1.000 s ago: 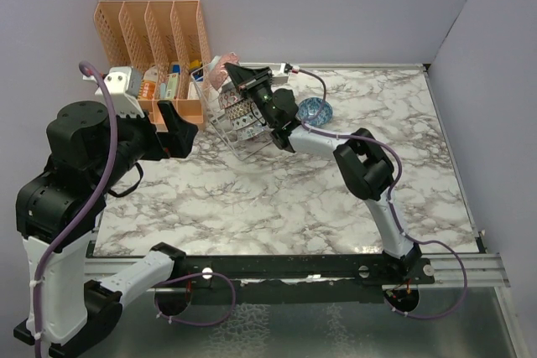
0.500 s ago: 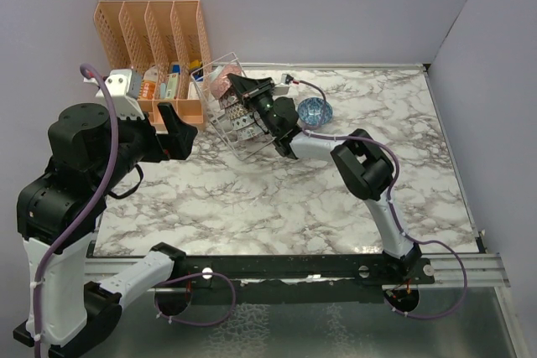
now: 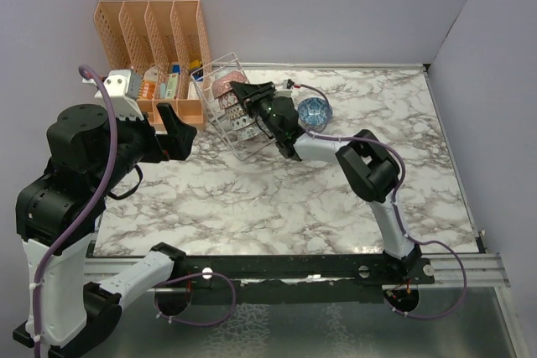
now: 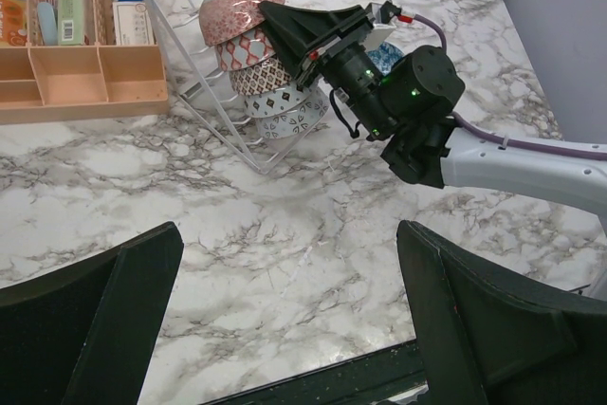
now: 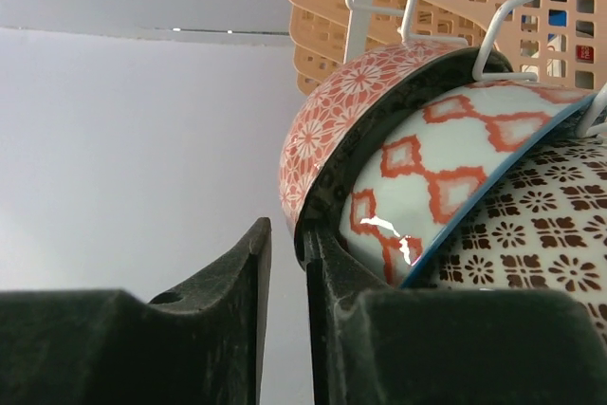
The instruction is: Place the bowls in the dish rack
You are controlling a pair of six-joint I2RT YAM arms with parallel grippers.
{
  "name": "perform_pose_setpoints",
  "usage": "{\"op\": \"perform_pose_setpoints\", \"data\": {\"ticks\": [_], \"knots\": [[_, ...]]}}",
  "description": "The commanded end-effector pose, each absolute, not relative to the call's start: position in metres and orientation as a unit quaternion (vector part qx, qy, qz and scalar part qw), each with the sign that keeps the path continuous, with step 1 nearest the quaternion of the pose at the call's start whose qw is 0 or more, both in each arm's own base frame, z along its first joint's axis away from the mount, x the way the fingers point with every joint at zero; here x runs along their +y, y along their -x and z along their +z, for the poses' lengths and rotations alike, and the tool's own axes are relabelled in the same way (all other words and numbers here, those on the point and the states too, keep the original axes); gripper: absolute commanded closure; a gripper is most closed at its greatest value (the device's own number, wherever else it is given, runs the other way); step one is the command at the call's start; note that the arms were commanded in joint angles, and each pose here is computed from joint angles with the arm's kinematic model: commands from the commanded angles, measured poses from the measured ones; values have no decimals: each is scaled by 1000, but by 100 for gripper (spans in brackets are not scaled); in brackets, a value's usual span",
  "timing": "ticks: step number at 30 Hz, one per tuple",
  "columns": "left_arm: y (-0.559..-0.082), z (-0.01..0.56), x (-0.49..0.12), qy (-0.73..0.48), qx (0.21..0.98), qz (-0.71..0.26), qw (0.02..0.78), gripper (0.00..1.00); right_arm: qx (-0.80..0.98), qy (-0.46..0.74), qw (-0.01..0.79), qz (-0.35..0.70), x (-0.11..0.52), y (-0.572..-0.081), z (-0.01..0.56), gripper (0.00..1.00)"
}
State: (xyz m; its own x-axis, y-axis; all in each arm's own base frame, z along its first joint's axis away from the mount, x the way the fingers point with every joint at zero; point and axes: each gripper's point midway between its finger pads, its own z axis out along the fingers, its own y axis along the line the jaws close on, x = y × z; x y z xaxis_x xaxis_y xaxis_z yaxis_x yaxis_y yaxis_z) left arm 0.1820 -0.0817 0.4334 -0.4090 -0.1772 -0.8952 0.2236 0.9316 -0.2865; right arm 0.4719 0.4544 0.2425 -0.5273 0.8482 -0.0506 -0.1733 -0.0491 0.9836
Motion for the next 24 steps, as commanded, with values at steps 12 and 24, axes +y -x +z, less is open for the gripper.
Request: {"op": "perform_pose_setpoints", "data": {"ticks": [12,24], "knots": [[-183,441,-80,-9,811,-185,555,1,588,-301,347,666,445,-443,272,66],[-187,448,-82,-8,807,-188,560,1,647,-265,347,625,419,-402,277,63]]}}
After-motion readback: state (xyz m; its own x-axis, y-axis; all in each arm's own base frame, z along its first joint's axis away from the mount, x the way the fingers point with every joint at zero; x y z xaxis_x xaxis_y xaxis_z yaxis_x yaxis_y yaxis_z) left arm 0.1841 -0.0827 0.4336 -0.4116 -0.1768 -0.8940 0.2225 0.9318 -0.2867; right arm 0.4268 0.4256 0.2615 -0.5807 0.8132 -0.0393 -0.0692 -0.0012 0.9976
